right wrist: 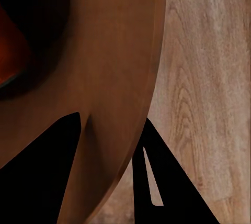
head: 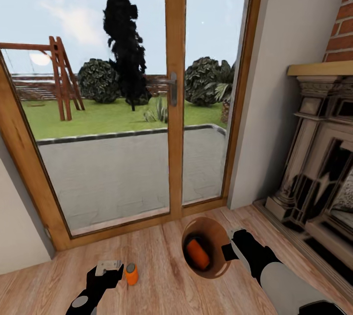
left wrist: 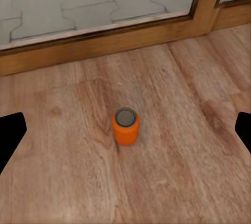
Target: Put the three can of soda from the living room inside the tash can in the kitchen.
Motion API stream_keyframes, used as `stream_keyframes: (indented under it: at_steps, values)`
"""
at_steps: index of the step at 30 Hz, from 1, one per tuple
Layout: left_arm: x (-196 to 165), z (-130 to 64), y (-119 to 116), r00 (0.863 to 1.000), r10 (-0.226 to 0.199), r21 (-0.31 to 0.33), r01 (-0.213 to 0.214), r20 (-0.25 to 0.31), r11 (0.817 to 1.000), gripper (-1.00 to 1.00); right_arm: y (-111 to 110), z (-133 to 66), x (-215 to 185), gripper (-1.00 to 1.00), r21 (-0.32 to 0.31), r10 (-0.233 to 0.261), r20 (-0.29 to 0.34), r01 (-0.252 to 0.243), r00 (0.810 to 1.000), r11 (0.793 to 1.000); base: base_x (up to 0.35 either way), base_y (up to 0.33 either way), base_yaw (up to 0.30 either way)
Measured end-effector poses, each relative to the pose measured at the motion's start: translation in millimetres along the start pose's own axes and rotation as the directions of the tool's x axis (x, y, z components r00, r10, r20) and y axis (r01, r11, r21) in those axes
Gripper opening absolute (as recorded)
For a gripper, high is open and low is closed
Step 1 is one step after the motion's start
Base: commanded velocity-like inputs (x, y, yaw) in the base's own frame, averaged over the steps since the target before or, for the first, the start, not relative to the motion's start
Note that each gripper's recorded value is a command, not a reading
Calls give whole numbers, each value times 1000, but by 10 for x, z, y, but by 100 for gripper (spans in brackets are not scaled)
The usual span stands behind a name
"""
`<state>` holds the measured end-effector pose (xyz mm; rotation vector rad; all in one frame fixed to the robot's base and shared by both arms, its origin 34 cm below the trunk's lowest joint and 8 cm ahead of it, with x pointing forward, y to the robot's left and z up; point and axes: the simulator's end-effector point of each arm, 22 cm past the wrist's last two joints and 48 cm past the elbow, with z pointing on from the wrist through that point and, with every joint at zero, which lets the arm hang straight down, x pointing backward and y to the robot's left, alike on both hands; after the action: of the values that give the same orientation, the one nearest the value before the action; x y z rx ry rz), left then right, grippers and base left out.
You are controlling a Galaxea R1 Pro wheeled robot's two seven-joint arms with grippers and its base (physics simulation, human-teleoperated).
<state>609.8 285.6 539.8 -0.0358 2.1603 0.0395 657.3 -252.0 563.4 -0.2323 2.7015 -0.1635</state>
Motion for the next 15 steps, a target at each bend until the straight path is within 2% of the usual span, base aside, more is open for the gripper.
stream_keyframes:
  at_steps: [9,15]
  values:
    - [1,0,-3,1000,0,1,0,0,1000,100,-2,0,-2,-100,1,-1,1,1,1000,1000,0,12,0]
    - [1,0,-3,1000,0,2,0,0,1000,100,-9,1,-1,-100,1,0,1,0,1000,1000,1,125,0]
